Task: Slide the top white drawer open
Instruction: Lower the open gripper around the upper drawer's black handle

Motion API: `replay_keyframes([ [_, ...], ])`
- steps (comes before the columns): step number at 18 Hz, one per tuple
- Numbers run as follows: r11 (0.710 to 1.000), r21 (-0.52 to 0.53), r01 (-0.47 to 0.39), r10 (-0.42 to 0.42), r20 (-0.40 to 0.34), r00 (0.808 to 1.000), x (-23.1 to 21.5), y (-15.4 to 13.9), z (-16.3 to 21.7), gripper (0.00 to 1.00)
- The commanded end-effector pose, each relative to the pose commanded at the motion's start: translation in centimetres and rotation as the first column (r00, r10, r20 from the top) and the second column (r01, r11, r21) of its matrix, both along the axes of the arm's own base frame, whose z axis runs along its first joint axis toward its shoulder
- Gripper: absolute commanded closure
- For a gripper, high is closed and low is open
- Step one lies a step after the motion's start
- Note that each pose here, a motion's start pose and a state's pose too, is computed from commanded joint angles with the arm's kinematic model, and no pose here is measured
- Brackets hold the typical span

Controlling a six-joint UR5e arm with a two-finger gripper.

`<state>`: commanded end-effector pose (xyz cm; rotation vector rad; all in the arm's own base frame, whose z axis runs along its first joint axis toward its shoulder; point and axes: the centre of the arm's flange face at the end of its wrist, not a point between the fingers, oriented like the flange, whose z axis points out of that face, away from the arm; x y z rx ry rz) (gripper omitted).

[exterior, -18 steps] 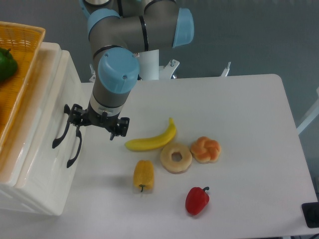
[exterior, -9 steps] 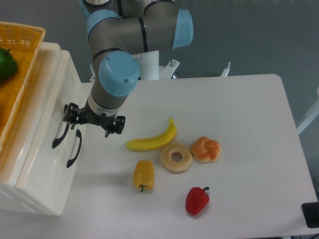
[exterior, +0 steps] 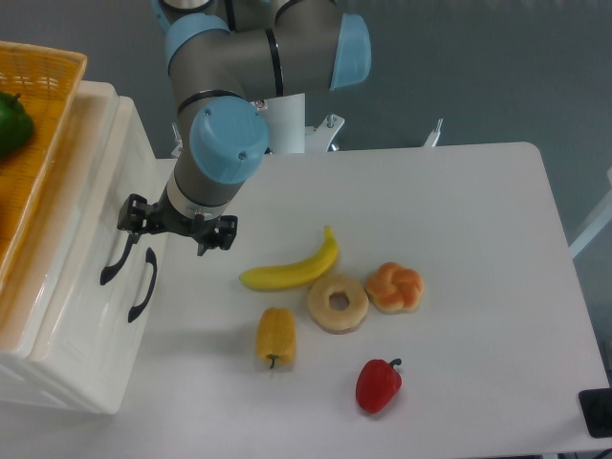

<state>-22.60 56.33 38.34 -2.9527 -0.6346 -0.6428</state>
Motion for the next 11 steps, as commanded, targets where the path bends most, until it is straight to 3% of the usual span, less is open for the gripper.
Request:
replay_keyframes([
  [11, 1.0, 0.007, 0.029, -0.029, 0.001, 1.0, 0.95, 0.57, -0.35, 0.0],
])
